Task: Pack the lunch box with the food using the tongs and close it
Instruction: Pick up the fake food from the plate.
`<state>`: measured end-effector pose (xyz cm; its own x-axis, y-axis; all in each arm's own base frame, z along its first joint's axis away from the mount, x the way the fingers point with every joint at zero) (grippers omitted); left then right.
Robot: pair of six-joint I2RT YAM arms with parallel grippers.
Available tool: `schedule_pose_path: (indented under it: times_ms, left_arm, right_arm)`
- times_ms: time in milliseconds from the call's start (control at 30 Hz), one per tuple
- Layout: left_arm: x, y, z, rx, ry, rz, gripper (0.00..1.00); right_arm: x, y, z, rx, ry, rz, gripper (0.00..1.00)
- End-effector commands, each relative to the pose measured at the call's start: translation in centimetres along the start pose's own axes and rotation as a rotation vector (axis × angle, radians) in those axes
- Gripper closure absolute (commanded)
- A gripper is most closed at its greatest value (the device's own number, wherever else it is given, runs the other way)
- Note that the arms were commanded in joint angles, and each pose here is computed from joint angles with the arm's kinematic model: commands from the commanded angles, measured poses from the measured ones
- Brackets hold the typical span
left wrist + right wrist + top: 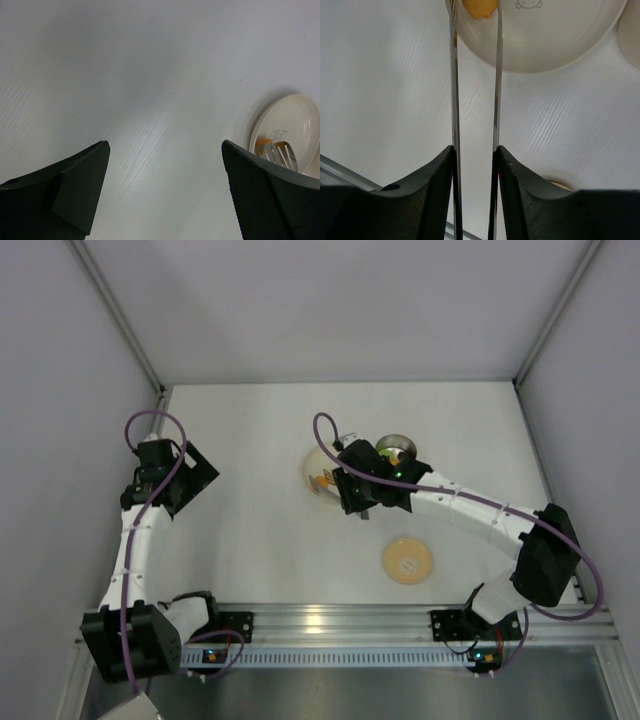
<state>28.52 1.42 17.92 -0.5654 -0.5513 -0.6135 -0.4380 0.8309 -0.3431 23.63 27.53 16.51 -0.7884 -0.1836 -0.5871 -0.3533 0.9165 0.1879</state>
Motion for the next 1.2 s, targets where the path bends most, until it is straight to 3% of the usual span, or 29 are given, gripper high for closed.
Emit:
schedule_pose_path:
  times_ms: [0,367,600,933,1167]
  left_arm:
    - [-0.4,-0.3,0.1,0.019,-0.030,0.016,0.01]
    - [-0.5,-0.3,0.2,0.018,-0.032,0.016,0.02]
    - [-0.5,-0.3,0.2,0.019,-0.032,0.016,0.02]
    - [-0.5,-0.3,0.2,0.018,-0.032,0.016,0.01]
    - [-0.4,-0.3,0.2,0.017,-0.031,0.016,0.01]
  right_arm:
    - [-2.7,2.0,-0.1,-0.050,-0.096,0.018,0.62]
    - [-2.4,2.0,1.0,-0.037,-0.074,0.009,0.62]
    - [-2.6,1.8,0.6,-0.030,-0.086,0.012,0.75]
    - [-4.5,-0.1,-2.6,0.018,-0.167,0.027,0.77]
    - [-6.3,-4.3,-5.7,0.078,-0.245,0.094,0.77]
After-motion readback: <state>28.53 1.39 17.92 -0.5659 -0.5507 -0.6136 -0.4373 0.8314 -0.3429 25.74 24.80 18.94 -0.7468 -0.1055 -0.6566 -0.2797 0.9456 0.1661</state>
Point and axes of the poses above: each gripper's point midway between its finger pads, its own z axis out along the fingers, its own y axis along the line the jaws close on, x = y × z, the point moved 2 cm from there along -z, back along the fingers, and after that the axes turned 7 degrees about z, right-handed, at the moved point
